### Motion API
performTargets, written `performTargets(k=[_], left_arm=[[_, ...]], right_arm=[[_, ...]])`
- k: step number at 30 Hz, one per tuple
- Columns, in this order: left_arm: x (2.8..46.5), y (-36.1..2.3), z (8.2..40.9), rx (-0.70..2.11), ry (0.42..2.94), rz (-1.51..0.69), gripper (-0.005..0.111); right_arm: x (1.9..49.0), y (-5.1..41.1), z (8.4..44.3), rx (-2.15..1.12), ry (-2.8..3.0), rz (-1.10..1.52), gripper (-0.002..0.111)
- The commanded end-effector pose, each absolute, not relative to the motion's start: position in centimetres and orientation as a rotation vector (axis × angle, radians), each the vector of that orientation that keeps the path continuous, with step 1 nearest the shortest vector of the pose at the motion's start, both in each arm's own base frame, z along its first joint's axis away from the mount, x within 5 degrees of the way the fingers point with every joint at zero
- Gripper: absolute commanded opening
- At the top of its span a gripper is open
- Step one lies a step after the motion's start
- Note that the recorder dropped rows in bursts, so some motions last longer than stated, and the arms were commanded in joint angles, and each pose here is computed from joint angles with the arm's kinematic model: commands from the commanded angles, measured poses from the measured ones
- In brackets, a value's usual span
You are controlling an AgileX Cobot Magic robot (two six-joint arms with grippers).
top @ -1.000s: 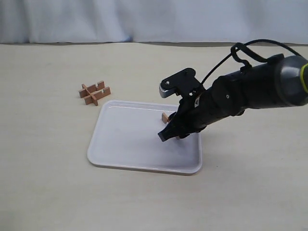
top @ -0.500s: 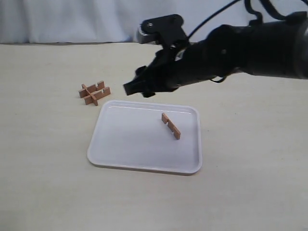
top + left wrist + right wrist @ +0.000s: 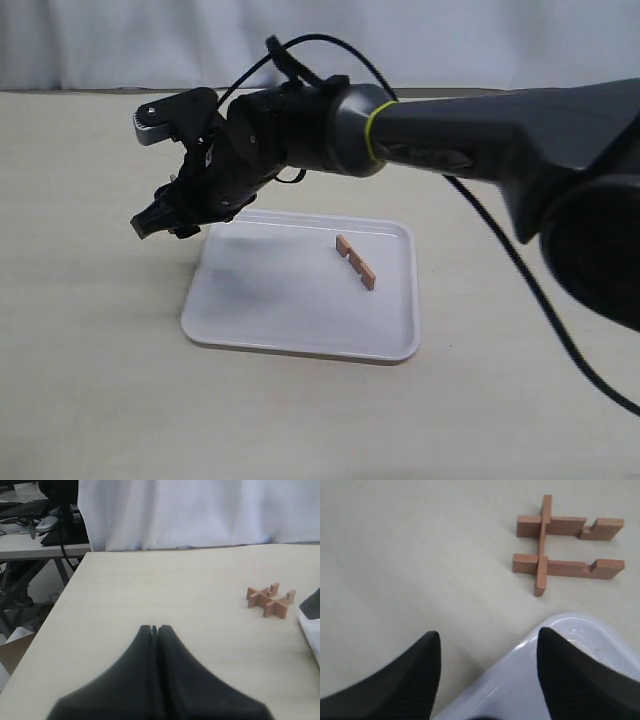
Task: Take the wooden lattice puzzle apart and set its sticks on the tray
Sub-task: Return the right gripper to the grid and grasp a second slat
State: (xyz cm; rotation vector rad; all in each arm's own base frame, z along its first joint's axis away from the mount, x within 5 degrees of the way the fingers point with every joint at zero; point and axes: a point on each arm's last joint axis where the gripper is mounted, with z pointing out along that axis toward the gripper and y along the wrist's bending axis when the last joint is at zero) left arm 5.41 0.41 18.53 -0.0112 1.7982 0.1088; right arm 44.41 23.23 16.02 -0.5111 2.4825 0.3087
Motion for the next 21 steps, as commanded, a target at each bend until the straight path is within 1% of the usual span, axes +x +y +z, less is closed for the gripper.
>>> performTargets(k=[1,5,7,9,12,21], left_arm=[[5.4,0.4,18.6,-0.013,1.790,0.109,0.000],[5.4,0.4,18.6,-0.013,1.790,0.109,0.000],[5.4,0.4,18.6,-0.013,1.790,0.109,0.000],[5.4,0.4,18.6,-0.013,1.790,0.109,0.000],[5.4,0.4,18.6,-0.013,1.790,0.109,0.000],[5.4,0.4,18.6,-0.013,1.790,0.109,0.000]], right_arm=[[46.1,23.5,15.2,-0.486,2.508,0.158,0.054],[47.1,23.8,14.1,-0.485,2.490,0.140,0.054],[47.4,23.9,13.5,-0.495,2.483,0.126,0.050],[47.8,24.0,13.1,-0.511,2.461,0.113,0.043],[48.1,24.2,12.5,-0.510,2.432,0.127,0.036],[48.7,24.3,12.3,-0.500,2.363,0.152,0.036]])
